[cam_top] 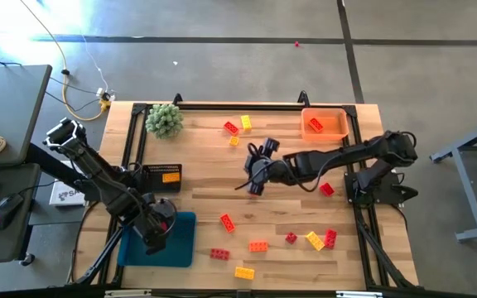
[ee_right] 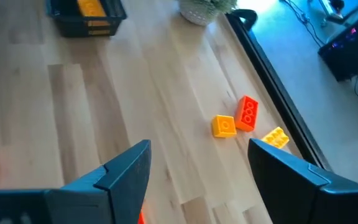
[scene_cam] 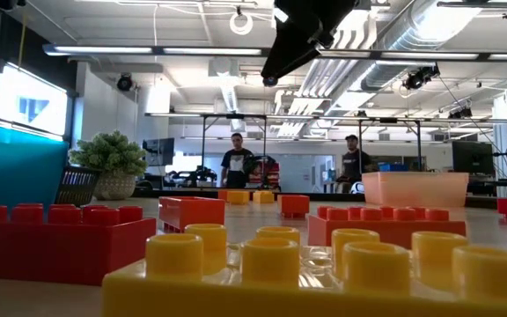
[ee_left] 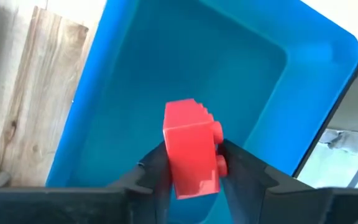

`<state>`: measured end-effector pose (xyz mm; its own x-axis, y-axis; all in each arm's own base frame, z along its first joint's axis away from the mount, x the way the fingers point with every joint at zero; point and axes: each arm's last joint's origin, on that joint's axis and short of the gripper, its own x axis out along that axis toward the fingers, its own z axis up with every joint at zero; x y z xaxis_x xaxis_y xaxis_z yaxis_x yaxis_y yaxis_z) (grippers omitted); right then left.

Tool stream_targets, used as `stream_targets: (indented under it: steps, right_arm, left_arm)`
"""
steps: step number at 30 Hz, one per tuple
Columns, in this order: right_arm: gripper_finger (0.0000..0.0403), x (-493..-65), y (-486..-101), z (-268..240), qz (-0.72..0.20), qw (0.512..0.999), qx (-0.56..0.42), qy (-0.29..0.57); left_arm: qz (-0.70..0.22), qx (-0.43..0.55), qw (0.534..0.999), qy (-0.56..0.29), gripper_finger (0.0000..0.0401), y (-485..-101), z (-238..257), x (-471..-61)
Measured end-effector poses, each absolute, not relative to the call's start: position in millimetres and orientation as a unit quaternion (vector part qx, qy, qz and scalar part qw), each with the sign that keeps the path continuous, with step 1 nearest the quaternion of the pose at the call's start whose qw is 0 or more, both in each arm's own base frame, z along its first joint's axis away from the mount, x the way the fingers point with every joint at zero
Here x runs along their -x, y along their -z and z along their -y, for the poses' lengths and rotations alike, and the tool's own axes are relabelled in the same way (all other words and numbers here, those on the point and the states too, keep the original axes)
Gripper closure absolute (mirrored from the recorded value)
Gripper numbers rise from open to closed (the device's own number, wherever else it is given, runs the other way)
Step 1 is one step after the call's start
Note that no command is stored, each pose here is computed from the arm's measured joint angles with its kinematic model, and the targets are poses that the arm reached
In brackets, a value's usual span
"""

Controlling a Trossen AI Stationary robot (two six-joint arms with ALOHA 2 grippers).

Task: Sort & place blocks by color
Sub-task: Put the red game piece into the blue bin, then put the orange game piece into the orange bin

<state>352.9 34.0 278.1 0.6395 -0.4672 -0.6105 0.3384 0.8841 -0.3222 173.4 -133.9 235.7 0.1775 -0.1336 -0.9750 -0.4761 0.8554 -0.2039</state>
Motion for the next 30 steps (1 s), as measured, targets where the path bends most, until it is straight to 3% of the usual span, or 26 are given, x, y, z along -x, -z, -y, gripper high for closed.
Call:
stream_targets:
  steps: [9,30]
  right_arm:
    - [0.0146,-350.0,-269.8,-11.5,-0.412,0.891,-0.081,0.171]
    - [0.0146,-337.2,-238.2,-2.0,-0.396,0.820,-0.274,0.309]
  left_arm:
    - [-0.630,0.243,0.728,-0.119,0.0260,-235.7,133.4,-173.8]
    - [-0.628,0.149,0.761,-0.063,0.0247,-235.6,103.5,-193.1]
